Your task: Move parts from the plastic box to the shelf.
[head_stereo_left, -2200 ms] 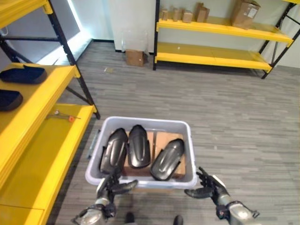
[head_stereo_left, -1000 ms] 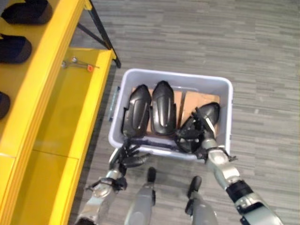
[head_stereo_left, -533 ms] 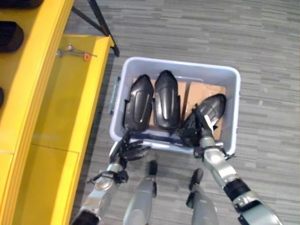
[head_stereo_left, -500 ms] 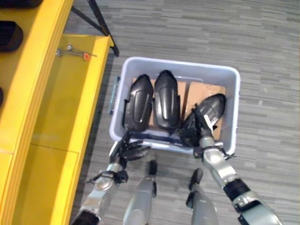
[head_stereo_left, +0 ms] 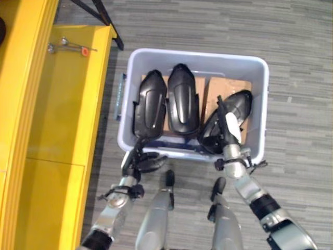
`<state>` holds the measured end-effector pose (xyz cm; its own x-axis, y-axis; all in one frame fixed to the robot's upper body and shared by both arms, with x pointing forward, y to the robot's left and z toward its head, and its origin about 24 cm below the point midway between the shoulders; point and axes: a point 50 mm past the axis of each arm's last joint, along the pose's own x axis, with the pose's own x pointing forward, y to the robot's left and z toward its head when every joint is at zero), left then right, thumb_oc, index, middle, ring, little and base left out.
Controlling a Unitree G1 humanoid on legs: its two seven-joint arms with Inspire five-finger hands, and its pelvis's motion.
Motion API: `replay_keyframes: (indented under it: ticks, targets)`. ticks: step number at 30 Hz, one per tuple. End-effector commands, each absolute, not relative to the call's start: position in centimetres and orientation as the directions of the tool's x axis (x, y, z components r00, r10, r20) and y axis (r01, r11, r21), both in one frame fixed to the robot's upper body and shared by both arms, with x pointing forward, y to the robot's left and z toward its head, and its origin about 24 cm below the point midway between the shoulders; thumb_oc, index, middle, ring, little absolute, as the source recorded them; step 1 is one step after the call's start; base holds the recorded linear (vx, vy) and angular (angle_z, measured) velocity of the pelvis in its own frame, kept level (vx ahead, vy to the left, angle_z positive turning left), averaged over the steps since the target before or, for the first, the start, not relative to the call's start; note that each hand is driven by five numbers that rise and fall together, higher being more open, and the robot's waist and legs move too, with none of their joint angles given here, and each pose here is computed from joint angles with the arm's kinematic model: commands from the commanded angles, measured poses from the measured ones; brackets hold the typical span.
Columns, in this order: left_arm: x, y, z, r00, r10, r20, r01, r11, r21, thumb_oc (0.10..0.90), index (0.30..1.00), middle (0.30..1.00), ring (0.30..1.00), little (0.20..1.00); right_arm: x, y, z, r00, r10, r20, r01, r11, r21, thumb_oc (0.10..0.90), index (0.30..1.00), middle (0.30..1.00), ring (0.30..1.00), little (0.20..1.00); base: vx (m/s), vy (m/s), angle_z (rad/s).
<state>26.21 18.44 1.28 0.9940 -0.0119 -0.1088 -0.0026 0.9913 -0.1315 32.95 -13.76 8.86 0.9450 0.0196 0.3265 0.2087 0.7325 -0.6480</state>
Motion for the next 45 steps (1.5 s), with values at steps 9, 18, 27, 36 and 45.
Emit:
replay_keyframes:
  ticks: [9,18,27,36,45]
  targets:
    - [25.7,17.1,1.9,0.998,-0.034,-0.058,0.027,0.993,-0.112,0.900,1.000,1.000,1.000,1.000,32.4,-11.2,11.6,0.870,0.097,0.484,0.249,0.760,-0.600,0.900,1.000,1.000,1.000,1.000,0.00,0.000,0.00]
    - [26.0,16.7,2.1,0.998,-0.041,-0.048,0.035,0.992,-0.118,0.900,1.000,1.000,1.000,1.000,33.0,-10.8,9.6,0.915,0.067,0.398,0.207,0.769,-0.605,0.900,1.000,1.000,1.000,1.000,0.00,0.016,-0.05]
    - [26.0,16.3,2.2,0.998,-0.047,-0.046,0.041,0.991,-0.126,0.900,1.000,1.000,1.000,1.000,33.3,-11.6,7.9,0.941,-0.004,0.339,0.224,0.758,-0.612,0.900,1.000,1.000,1.000,1.000,0.00,0.007,-0.04]
    - [26.2,16.0,2.5,0.998,-0.061,-0.028,0.058,0.991,-0.119,0.900,1.000,1.000,1.000,1.000,33.8,-13.6,7.8,0.917,-0.100,0.385,0.350,0.663,-0.662,0.900,1.000,1.000,1.000,1.000,0.00,0.002,-0.01]
    - [26.3,15.1,2.5,0.995,-0.090,-0.032,0.084,0.986,-0.147,0.900,1.000,1.000,1.000,1.000,34.4,-14.4,6.6,0.922,-0.209,0.325,0.378,0.658,-0.651,0.900,1.000,1.000,1.000,1.000,0.00,0.004,-0.05]
